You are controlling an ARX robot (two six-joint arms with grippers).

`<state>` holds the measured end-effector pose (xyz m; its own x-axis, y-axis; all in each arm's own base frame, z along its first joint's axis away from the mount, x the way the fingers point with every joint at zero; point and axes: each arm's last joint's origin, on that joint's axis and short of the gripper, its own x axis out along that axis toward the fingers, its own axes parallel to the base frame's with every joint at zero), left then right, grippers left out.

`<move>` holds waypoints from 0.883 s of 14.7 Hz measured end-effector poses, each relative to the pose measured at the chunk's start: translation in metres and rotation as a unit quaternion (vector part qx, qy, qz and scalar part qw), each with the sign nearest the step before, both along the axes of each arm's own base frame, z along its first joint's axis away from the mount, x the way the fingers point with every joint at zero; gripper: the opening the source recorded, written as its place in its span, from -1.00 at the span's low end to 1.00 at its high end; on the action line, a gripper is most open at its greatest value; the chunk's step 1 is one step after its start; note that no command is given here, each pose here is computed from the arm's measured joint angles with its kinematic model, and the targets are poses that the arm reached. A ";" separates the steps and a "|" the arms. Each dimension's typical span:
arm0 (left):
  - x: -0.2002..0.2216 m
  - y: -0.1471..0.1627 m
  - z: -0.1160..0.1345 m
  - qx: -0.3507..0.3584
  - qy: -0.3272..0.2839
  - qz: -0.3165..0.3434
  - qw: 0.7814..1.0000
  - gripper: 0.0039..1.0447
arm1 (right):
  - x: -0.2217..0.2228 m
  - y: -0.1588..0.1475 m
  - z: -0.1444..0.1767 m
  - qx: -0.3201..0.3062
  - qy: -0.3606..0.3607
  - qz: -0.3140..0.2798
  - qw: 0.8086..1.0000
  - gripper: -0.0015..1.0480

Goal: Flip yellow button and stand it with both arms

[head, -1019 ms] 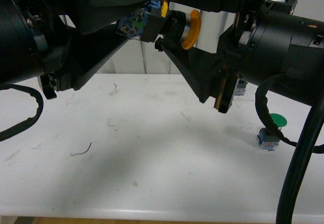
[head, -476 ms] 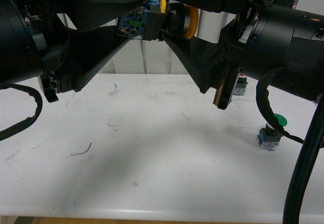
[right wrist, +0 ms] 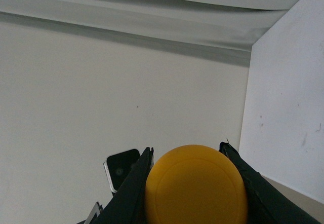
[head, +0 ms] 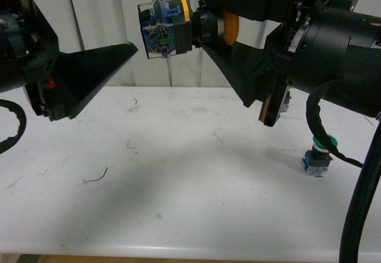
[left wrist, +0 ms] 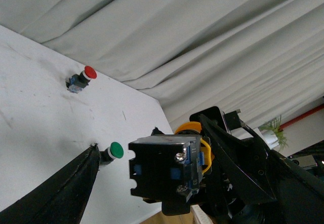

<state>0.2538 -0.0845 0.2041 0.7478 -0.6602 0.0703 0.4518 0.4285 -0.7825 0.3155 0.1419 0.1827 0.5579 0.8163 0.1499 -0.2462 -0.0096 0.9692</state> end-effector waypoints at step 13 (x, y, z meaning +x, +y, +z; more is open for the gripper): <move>-0.157 0.078 0.055 0.424 -0.214 0.296 0.829 0.88 | 0.010 -0.020 0.002 -0.007 -0.015 -0.035 0.999 -0.32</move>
